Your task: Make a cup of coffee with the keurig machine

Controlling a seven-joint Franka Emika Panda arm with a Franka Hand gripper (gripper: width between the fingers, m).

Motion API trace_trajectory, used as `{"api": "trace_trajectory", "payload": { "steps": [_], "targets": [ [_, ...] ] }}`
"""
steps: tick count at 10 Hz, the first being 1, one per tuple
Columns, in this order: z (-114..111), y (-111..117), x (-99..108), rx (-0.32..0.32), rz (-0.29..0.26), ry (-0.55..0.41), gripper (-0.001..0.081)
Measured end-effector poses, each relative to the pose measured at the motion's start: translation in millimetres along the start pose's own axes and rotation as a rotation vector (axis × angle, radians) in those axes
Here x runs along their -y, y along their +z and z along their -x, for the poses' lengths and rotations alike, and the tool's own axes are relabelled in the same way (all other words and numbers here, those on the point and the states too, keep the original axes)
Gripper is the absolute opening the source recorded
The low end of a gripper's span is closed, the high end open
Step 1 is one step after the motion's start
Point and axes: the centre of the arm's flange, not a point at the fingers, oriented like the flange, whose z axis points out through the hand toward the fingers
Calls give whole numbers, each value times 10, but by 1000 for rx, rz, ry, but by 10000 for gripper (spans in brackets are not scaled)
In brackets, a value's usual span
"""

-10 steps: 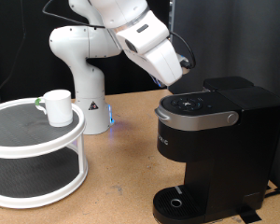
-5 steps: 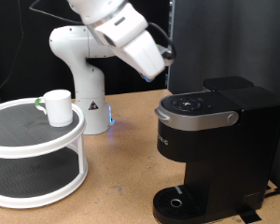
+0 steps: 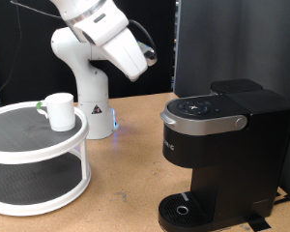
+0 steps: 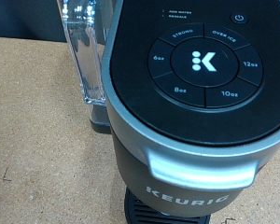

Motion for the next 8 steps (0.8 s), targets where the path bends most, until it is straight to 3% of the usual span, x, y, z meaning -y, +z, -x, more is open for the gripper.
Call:
{"api": "trace_trajectory", "payload": {
  "steps": [3,5,6,8],
  "targets": [
    [102,56,-31,44,8,27,5],
    [223,39,29,200,-27,79,5],
    [219,-22,55,228,-31,92,5],
    [192,-134,69,219,-11,90,5]
  ]
}}
